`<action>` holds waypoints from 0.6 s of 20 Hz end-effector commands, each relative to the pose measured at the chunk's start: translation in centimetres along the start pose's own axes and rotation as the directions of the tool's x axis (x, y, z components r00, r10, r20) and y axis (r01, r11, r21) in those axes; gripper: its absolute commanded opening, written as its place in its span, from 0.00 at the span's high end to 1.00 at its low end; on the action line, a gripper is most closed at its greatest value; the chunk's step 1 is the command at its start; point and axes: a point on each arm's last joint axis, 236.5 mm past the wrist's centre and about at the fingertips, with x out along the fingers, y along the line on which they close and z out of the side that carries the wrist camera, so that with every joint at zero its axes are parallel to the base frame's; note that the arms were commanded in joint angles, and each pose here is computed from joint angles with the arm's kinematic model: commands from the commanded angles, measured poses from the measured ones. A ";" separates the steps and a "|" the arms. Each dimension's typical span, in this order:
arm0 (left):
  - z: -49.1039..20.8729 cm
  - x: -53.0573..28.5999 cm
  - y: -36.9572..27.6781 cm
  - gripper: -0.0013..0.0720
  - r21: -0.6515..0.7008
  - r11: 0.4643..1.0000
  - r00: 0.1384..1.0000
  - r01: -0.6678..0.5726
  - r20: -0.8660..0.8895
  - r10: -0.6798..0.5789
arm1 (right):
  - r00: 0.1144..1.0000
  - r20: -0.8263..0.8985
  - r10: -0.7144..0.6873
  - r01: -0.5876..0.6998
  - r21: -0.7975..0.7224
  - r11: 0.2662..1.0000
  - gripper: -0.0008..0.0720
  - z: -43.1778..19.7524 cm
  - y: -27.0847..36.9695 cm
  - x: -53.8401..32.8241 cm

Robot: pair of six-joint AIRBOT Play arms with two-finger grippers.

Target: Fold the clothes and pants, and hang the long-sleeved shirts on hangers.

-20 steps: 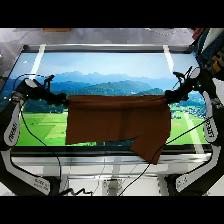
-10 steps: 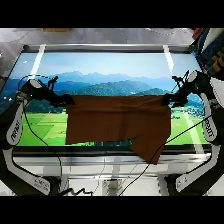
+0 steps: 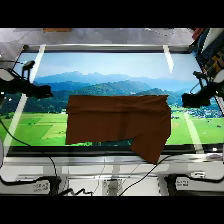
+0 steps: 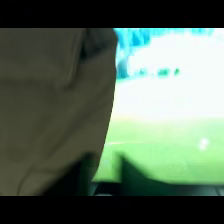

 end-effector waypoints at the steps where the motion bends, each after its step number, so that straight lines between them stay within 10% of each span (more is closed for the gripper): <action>1: 0.6 -5.0 -1.1 0.94 0.042 0.998 0.995 -0.045 0.087 0.041 | 0.997 0.047 0.068 -0.066 -0.038 0.997 0.97 -5.0 1.0 -0.7; 9: 1.0 -8.7 -2.8 0.94 0.074 0.995 0.985 -0.065 0.163 0.052 | 0.885 -0.107 0.453 -0.461 -0.067 0.885 0.97 -17.4 8.2 5.7; 12: 1.0 -8.6 -2.8 0.94 0.073 0.995 0.985 -0.064 0.162 0.052 | 0.922 -0.096 0.376 -0.375 0.025 0.927 0.97 -18.9 5.7 9.0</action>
